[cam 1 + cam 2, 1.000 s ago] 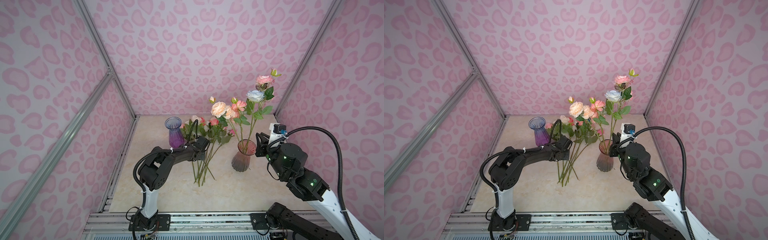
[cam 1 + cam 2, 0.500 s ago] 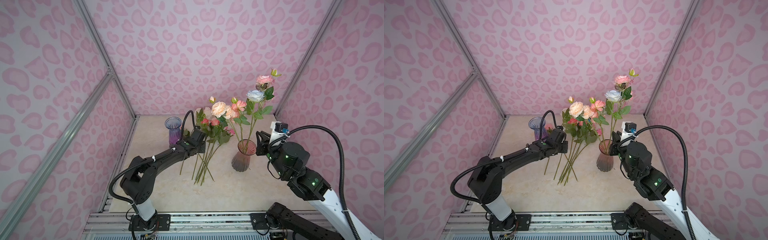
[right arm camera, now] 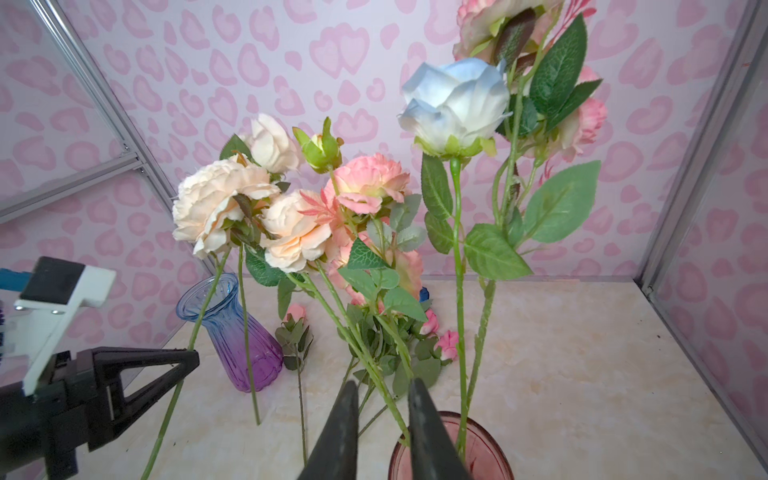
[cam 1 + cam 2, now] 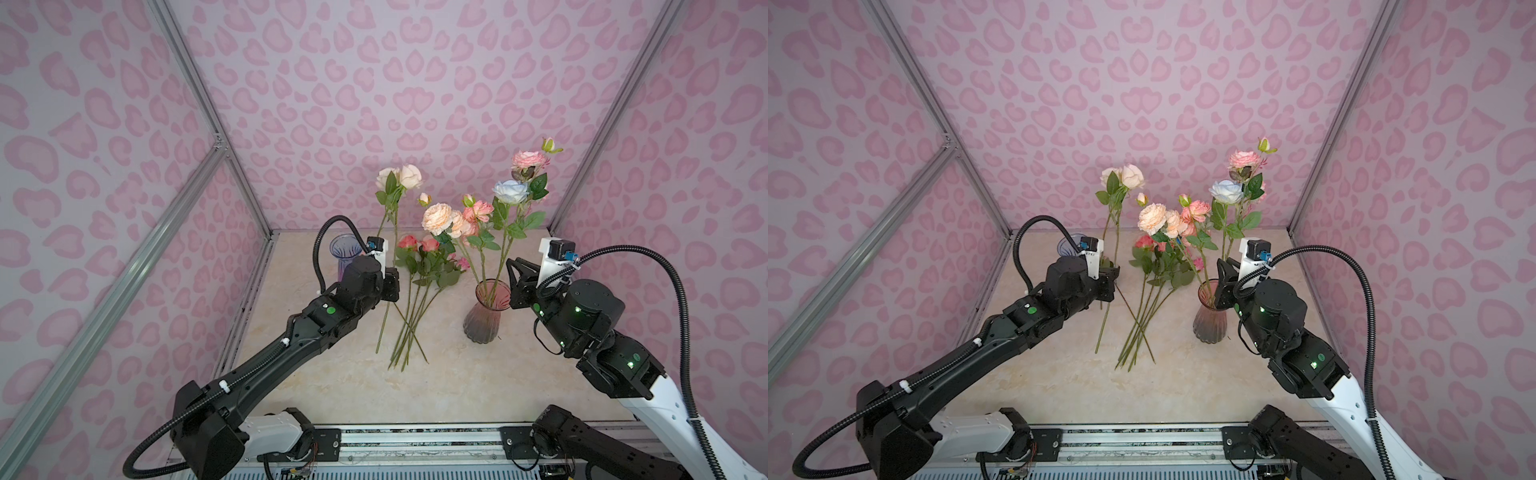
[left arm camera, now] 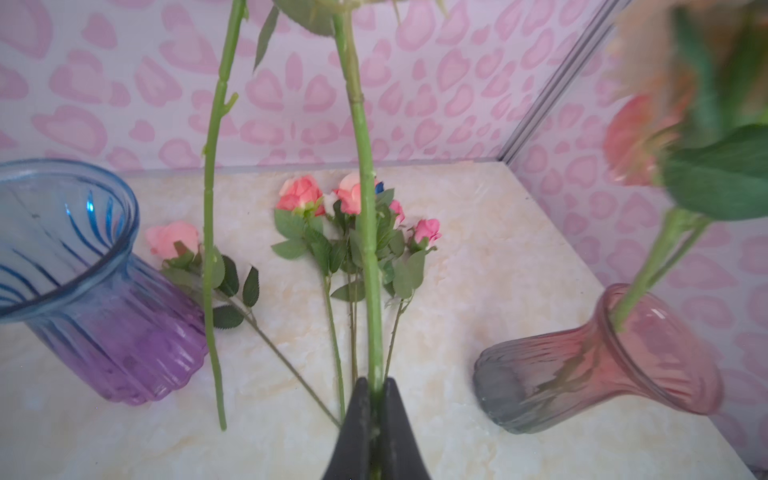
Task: Arrange the flowers into the vase
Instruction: 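Close the left gripper on another rose stem in the bunch, then lift the cream rose upright out of the bunch with the left gripper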
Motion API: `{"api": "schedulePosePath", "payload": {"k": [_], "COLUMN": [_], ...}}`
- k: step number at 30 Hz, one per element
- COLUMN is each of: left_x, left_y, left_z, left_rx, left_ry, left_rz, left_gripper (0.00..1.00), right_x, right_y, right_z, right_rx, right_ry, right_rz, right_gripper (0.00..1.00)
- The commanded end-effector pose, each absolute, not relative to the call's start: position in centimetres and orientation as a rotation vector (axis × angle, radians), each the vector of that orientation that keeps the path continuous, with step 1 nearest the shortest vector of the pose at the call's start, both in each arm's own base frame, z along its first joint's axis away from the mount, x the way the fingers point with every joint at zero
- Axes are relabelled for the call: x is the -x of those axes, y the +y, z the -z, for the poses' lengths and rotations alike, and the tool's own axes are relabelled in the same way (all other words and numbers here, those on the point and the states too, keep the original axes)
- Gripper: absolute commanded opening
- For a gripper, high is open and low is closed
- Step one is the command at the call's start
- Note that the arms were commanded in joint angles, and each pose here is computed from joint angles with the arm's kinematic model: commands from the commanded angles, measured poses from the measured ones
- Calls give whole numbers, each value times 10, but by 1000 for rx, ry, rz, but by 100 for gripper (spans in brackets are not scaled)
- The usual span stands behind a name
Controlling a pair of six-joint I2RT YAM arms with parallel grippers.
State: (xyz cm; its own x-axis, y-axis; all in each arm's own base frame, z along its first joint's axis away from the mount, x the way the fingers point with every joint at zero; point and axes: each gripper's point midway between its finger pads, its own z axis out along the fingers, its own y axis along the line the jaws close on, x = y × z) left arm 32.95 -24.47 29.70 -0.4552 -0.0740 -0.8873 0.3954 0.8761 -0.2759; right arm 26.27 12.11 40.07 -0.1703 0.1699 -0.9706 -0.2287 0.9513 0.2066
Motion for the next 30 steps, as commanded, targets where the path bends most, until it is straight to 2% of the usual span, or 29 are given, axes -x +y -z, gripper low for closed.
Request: {"api": "schedulePosePath", "payload": {"k": [1,6,10,14,20,25,30], "left_x": [-319,-314,-323,-338,-373,-411,-424], "left_y": [-261,-281,-291,-289,-309,-314,-318], "left_z": [-319,-285,-242,-223,-206,-214,-212], "left_rx": [-323,-334,-328,-309,-352,-272,-247], "left_ry": [1885,1967,2077,2096,2191,2236,2259], "left_rz": [673,789,775,698,693,842,916], "left_gripper": [3,3,3,3,3,3,4], "right_x": [-263,-262,-260,-258,-257,-254,-252], "right_y": [125,127,124,121,119,116,111], "right_z": [-406,-403,-401,-402,-400,-399,-399], "right_rx": [43,40,33,32,25,21,17], "right_ry": [1689,1695,1699,1697,1696,1698,1693], "right_rz": [-388,-396,-385,-379,-372,-371,-357], "right_gripper": [23,23,23,23,23,23,23]}}
